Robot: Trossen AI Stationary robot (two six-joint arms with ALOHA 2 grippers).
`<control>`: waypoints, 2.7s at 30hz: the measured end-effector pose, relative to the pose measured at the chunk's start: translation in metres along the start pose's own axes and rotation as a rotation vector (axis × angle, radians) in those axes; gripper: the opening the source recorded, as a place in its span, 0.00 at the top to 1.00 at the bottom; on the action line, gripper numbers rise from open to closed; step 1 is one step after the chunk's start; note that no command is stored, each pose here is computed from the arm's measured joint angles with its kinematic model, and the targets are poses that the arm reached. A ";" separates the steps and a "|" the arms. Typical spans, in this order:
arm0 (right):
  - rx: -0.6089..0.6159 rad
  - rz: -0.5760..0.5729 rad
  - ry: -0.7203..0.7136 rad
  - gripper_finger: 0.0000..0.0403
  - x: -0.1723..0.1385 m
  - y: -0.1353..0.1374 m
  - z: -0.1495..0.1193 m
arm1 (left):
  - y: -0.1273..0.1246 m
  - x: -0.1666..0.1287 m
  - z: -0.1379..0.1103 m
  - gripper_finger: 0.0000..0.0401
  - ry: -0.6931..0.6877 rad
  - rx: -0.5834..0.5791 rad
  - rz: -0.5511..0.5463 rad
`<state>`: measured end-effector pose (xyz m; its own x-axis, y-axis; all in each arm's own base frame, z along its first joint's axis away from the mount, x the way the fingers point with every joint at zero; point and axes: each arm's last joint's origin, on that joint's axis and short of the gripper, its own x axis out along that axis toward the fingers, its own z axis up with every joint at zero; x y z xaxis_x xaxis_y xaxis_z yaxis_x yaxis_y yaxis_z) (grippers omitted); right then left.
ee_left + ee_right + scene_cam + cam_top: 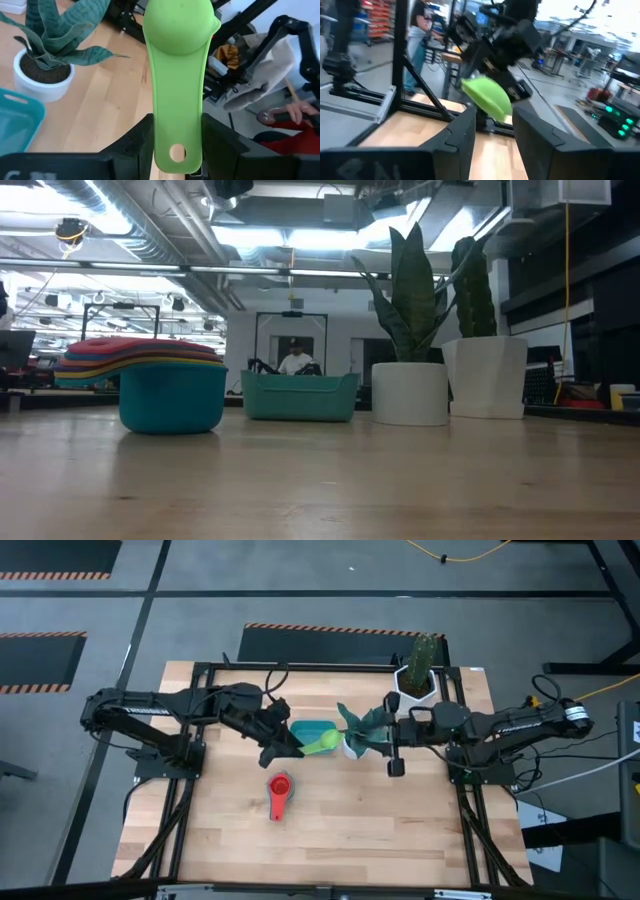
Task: Nest measuring cups in basket
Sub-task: Stack the green measuring cup on top of the red measuring cup
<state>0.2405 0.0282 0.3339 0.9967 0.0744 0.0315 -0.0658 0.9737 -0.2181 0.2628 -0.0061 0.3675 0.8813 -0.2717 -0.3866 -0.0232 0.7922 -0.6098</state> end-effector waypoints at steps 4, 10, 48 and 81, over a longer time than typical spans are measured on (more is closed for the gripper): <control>0.000 0.002 -0.017 0.66 0.002 0.000 0.001 | -0.002 0.001 -0.002 0.68 -0.002 0.005 0.006; -0.007 0.043 -0.091 0.66 0.009 0.004 0.003 | -0.003 0.001 -0.002 0.68 -0.010 0.006 0.012; -0.518 -0.023 -0.032 0.66 0.022 0.002 -0.010 | -0.003 0.001 -0.002 0.68 -0.011 -0.018 0.012; -0.518 -0.031 -0.008 0.80 0.029 0.000 -0.019 | -0.002 0.001 -0.001 0.68 -0.015 -0.020 0.018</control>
<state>0.2707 0.0260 0.3167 0.9973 0.0510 0.0523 -0.0027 0.7416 -0.6708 0.2634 -0.0089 0.3674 0.8878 -0.2488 -0.3873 -0.0490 0.7856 -0.6168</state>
